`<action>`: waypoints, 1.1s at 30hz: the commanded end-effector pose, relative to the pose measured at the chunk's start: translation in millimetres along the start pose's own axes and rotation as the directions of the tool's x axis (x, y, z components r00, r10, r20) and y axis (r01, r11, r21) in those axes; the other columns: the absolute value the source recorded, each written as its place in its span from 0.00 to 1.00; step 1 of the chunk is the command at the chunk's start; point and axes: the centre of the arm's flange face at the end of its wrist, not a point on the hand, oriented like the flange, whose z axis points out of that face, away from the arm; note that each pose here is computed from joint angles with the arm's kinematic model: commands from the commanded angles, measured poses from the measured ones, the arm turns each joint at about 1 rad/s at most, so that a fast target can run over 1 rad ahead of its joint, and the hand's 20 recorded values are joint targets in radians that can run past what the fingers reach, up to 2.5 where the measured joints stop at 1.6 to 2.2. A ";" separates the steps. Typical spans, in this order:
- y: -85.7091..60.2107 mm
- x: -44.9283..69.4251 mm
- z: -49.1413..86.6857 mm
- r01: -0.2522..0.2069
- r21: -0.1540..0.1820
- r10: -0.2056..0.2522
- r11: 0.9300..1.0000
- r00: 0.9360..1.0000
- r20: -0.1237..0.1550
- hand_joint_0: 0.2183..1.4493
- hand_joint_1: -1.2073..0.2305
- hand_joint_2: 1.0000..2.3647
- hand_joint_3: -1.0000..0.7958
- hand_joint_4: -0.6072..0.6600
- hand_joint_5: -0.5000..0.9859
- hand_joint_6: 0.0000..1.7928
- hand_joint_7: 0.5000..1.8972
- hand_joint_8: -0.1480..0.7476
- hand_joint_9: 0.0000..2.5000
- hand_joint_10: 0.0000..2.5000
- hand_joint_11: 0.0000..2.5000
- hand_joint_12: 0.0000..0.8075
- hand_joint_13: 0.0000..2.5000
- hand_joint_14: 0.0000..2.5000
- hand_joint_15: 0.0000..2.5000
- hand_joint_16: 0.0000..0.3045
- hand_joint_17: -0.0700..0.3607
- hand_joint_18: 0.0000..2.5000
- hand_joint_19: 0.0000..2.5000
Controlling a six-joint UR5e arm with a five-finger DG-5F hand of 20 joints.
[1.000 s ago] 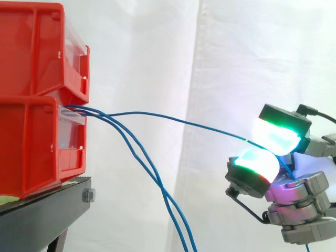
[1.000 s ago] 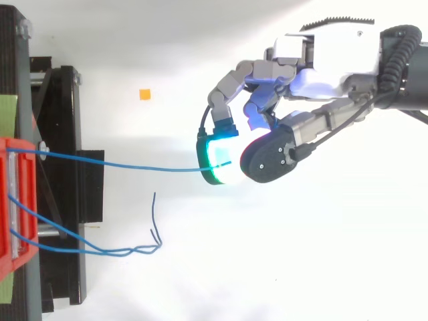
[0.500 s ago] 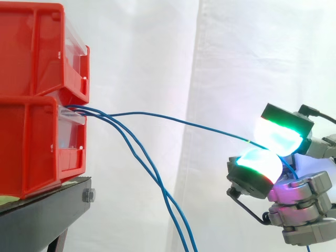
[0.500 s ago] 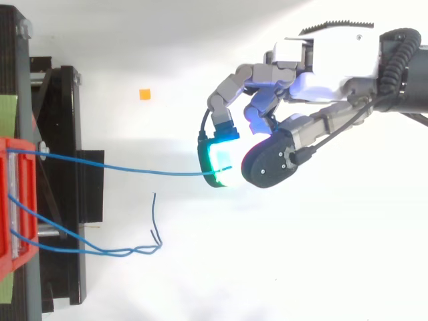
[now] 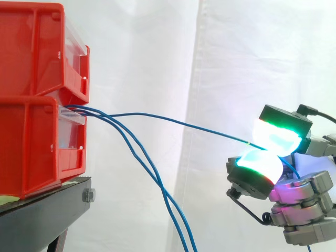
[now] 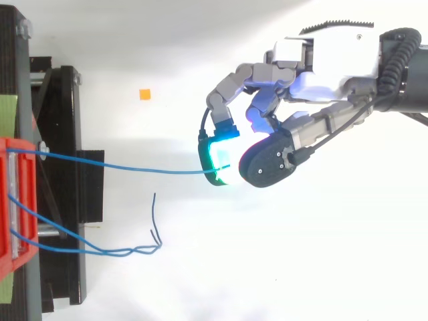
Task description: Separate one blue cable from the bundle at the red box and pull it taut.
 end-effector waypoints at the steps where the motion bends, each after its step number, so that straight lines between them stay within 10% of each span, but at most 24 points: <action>1: 0.2 0.5 0.0 0.000 0.000 0.000 1.000 1.000 -0.001 0.44 0.32 0.01 0.52 0.28 0.21 0.54 0.64 0.42 0.42 0.49 0.65 0.41 0.34 0.99 0.59 0.12 0.35 0.47 0.77; 33: 0.2 0.3 0.0 0.000 0.000 0.000 1.000 1.000 0.000 0.44 0.32 0.01 0.51 0.28 0.21 0.54 0.64 0.44 0.41 0.48 0.65 0.42 0.34 1.00 0.58 0.12 0.35 0.47 0.76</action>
